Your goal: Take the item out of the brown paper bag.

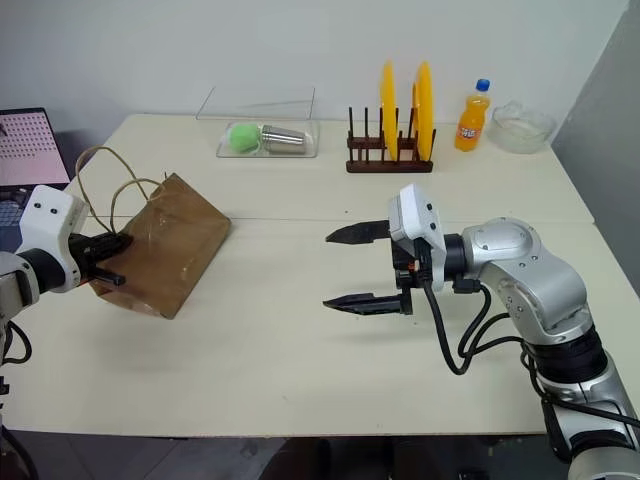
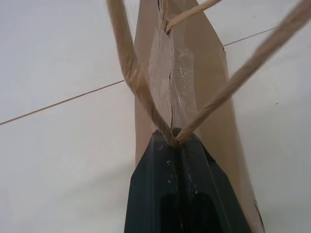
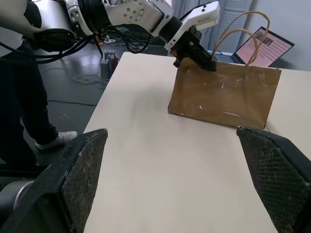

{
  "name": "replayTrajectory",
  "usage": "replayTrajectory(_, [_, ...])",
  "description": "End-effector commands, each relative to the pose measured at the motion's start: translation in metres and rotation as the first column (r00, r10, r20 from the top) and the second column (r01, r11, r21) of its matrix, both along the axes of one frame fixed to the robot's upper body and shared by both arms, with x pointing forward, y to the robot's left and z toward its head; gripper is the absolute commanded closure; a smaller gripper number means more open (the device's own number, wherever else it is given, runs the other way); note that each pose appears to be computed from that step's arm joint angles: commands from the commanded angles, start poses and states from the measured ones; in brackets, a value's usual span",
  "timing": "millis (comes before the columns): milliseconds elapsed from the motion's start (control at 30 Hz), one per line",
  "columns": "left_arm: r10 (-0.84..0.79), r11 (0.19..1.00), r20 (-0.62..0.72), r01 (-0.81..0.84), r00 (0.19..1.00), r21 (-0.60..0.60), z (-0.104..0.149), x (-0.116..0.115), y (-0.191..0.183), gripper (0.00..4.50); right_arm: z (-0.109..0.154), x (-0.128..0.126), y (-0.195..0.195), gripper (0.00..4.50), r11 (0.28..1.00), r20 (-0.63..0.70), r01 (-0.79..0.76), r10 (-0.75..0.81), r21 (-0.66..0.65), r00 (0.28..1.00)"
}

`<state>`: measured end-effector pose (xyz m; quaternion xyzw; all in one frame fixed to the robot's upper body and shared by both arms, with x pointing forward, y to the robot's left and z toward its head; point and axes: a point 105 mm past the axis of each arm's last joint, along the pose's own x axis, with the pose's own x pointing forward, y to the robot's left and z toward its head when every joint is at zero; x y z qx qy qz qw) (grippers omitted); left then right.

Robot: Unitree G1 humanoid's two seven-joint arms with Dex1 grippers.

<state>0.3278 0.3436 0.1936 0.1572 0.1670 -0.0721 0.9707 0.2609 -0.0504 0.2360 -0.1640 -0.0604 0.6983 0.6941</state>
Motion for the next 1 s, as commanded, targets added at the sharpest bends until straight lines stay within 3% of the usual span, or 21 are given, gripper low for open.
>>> replayTrajectory(33, [-0.003, 1.000, 0.050, 0.002, 0.999, 0.030, 0.018, 0.001, 0.004, 4.48, 0.009, -0.005, -0.004, 0.00, 1.000, 0.038, 0.005, -0.006, 0.017, 0.999])
replayTrajectory(233, [-0.027, 1.000, 0.093, 0.026, 0.995, 0.012, 0.030, 0.004, 0.000, 4.48, 0.008, -0.005, -0.005, 0.00, 1.000, 0.039, 0.014, -0.015, 0.018, 0.999])
replayTrajectory(467, [-0.285, 0.958, 0.155, 0.280, 0.946, 0.054, 0.063, 0.014, -0.038, 4.48, 0.007, -0.005, -0.010, 0.00, 0.999, 0.044, 0.050, -0.050, 0.009, 0.998])
replayTrajectory(667, [-0.548, 0.837, 0.151, 0.536, 0.823, 0.112, 0.077, 0.028, -0.084, 4.48, -0.001, -0.007, -0.020, 0.00, 0.992, 0.034, 0.130, -0.129, -0.006, 0.991])
replayTrajectory(1000, [-0.822, 0.560, 0.069, 0.782, 0.565, 0.273, 0.054, 0.076, -0.175, 4.48, -0.023, -0.014, -0.050, 0.00, 0.908, -0.002, 0.419, -0.419, -0.018, 0.908])
